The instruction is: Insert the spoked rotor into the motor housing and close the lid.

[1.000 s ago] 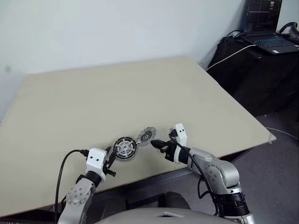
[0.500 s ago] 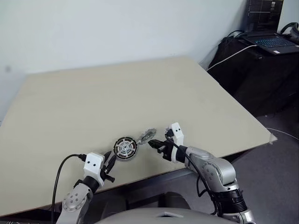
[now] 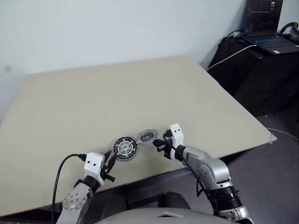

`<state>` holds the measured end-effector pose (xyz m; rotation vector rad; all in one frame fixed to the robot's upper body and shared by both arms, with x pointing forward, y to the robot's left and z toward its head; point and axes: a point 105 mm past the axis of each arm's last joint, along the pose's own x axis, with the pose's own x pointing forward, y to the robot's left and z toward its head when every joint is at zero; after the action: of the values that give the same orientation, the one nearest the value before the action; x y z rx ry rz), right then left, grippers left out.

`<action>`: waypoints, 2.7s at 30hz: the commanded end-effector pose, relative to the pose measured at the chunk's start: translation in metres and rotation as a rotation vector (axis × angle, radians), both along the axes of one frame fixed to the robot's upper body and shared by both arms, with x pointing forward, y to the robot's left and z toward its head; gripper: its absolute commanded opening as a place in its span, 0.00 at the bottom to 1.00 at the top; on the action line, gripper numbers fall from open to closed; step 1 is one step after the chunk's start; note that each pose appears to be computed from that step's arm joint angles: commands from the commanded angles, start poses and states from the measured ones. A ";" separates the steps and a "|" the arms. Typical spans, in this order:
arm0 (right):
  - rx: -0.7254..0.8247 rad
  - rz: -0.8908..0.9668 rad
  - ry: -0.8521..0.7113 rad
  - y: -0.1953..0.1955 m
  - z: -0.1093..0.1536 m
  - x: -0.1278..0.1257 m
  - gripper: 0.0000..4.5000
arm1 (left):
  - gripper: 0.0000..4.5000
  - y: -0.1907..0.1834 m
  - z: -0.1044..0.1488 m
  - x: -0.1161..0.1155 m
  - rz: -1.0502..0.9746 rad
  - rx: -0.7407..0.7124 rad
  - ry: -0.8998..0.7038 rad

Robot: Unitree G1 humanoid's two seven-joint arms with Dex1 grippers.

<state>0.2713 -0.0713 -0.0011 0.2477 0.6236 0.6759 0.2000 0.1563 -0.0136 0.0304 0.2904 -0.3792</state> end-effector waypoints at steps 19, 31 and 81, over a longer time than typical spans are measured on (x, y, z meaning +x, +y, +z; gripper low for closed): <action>-0.075 0.055 -0.247 0.012 -0.015 0.020 0.01 | 0.27 -0.001 0.006 0.007 -0.004 -0.018 -0.054; -0.222 0.151 -0.561 0.027 -0.011 0.024 0.01 | 0.27 -0.002 0.005 0.007 0.005 -0.024 -0.055; -0.144 0.261 -0.722 0.079 0.046 0.032 0.01 | 0.27 -0.027 0.018 -0.023 -0.130 -0.133 -0.017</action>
<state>0.2898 0.0126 0.0184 -0.3040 0.0275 0.9632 0.1719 0.1356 -0.0124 -0.0766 0.3108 -0.4908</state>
